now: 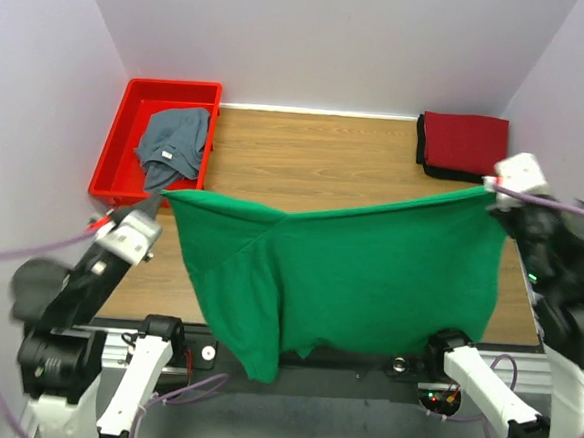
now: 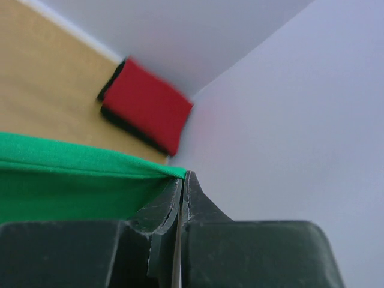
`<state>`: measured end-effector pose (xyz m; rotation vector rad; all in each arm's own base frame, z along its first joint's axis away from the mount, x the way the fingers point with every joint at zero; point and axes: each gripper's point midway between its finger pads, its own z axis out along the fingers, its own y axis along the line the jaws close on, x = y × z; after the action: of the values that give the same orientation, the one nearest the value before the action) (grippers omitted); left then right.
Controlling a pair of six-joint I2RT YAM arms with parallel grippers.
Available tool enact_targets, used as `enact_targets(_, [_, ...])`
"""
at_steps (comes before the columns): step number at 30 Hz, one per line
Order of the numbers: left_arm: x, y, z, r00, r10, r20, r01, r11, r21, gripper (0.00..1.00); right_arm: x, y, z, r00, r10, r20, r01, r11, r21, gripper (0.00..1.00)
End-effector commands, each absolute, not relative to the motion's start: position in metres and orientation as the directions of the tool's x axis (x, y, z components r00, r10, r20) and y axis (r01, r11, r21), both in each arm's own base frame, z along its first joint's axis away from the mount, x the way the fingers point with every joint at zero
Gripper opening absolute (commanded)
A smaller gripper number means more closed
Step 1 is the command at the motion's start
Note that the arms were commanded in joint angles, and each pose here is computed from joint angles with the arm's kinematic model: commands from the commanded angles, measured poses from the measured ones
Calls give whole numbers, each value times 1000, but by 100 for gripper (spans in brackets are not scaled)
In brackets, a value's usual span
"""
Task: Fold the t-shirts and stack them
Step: Flatten the tshirt out
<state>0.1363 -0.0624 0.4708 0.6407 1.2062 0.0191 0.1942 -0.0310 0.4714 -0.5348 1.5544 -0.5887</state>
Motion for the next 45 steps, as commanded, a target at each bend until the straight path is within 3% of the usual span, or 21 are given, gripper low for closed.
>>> enact_targets(1, [179,-62,426,278,380,-882,350,815,462,0,235,-27,417,-144,-701,-698,-37,709,-704,1])
enact_targets(8, [240,-59,416,197,345,-918,339,855,394,0,289,-10,400,-163,-694,-701,-83,718,-691,1])
enact_targets(13, [257,-60,461,274,324,-906,302,865,401,0,314,-1,430,-123,-639,-760,-44,768,-639,1])
enact_targets(20, [210,-59,511,394,264,-880,262,886,383,0,268,-12,497,20,-590,-807,75,806,-587,1])
enact_targets(27, [118,-63,557,544,207,-813,260,880,397,0,178,-33,543,192,-569,-800,195,821,-537,1])
enact_targets(31, [54,-70,572,660,194,-726,250,854,455,0,130,-43,572,294,-544,-786,253,837,-485,1])
enact_targets(36, [7,-61,597,728,175,-663,184,881,435,0,81,-56,607,392,-521,-758,322,850,-417,1])
enact_targets(41, [1,-55,603,720,188,-668,159,893,422,0,77,-58,616,395,-542,-742,343,836,-428,0])
enact_targets(45, [48,-57,569,619,213,-756,208,884,419,0,113,-45,587,323,-597,-734,285,801,-526,1])
